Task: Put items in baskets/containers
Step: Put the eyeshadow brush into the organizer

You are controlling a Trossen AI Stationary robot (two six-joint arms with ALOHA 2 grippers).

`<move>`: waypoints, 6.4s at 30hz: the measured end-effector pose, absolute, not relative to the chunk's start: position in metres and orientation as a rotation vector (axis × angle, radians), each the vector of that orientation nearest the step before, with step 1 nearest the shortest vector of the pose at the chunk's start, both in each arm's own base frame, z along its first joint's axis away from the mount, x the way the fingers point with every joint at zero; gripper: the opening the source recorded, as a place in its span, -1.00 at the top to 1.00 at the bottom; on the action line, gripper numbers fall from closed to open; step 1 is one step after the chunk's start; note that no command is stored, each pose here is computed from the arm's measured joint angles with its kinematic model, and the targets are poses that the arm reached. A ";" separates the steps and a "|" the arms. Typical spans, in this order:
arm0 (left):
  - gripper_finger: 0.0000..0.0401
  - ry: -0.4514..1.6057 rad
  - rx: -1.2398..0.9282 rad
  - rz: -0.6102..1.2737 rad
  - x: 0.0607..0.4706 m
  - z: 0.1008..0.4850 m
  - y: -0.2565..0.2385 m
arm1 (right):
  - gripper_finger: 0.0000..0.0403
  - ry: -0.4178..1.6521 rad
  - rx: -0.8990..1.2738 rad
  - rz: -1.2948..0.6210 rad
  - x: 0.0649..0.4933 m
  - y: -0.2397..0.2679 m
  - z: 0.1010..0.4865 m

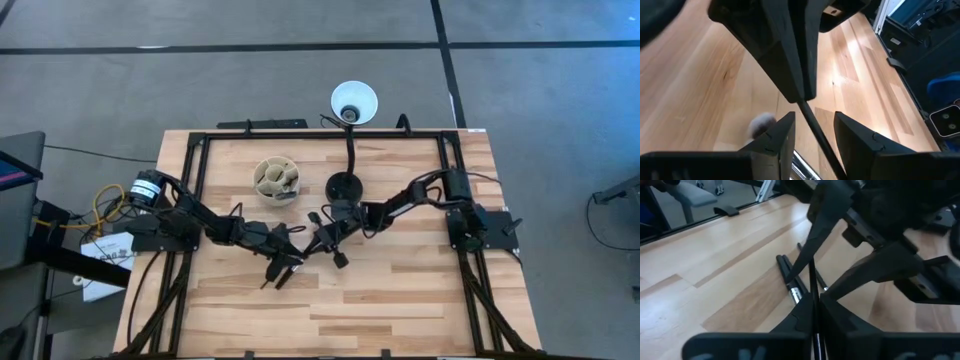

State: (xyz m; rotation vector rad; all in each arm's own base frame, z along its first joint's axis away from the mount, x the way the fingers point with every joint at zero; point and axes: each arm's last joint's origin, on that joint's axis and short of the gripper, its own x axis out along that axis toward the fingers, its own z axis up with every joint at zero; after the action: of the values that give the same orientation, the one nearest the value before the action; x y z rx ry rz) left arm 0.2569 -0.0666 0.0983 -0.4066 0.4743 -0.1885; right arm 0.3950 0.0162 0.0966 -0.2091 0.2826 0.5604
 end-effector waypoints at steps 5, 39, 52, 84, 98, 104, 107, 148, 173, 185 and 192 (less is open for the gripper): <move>0.44 0.480 -0.407 -0.187 0.257 0.098 -0.067 | 0.90 0.269 -0.218 0.553 0.396 0.013 0.098; 0.94 0.028 -0.066 -0.022 0.239 0.195 -0.057 | 0.29 0.342 -0.158 0.282 0.340 0.014 0.232; 0.94 -0.033 0.051 -0.020 0.233 0.209 -0.056 | 0.37 -0.061 -0.178 0.228 0.367 0.015 0.233; 0.91 -0.024 0.048 0.032 0.233 0.208 -0.053 | 0.91 -0.153 -0.117 0.231 0.367 0.018 0.245; 0.36 -0.017 0.067 0.149 0.233 0.208 -0.050 | 0.96 -0.009 -0.149 -0.038 0.360 0.029 0.248; 0.32 -0.019 0.066 0.140 0.233 0.208 -0.050 | 0.98 0.035 -0.232 -0.386 0.361 0.022 0.242; 0.34 -0.019 0.066 0.145 0.233 0.208 -0.050 | 0.97 0.065 -0.233 -0.434 0.369 0.009 0.223; 0.37 0.204 -0.153 0.010 0.217 0.181 -0.097 | 0.17 0.151 -0.266 -0.423 0.410 0.010 0.228; 0.37 0.423 -0.168 0.354 0.196 0.059 -0.157 | 0.26 0.185 -0.239 -0.329 0.369 0.041 0.287; 0.63 0.422 -0.122 0.404 0.193 0.046 -0.154 | 0.32 0.203 -0.243 -0.317 0.372 0.037 0.280; 0.92 0.438 -0.219 0.415 0.186 0.047 -0.142 | 0.34 0.257 -0.249 -0.203 0.372 0.040 0.274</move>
State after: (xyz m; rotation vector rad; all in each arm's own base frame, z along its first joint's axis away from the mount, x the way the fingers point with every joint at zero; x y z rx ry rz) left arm 0.1865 -0.1418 0.0469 -0.2194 0.4375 0.4154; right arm 0.3720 0.0399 0.2743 -0.2492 0.2566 -0.2030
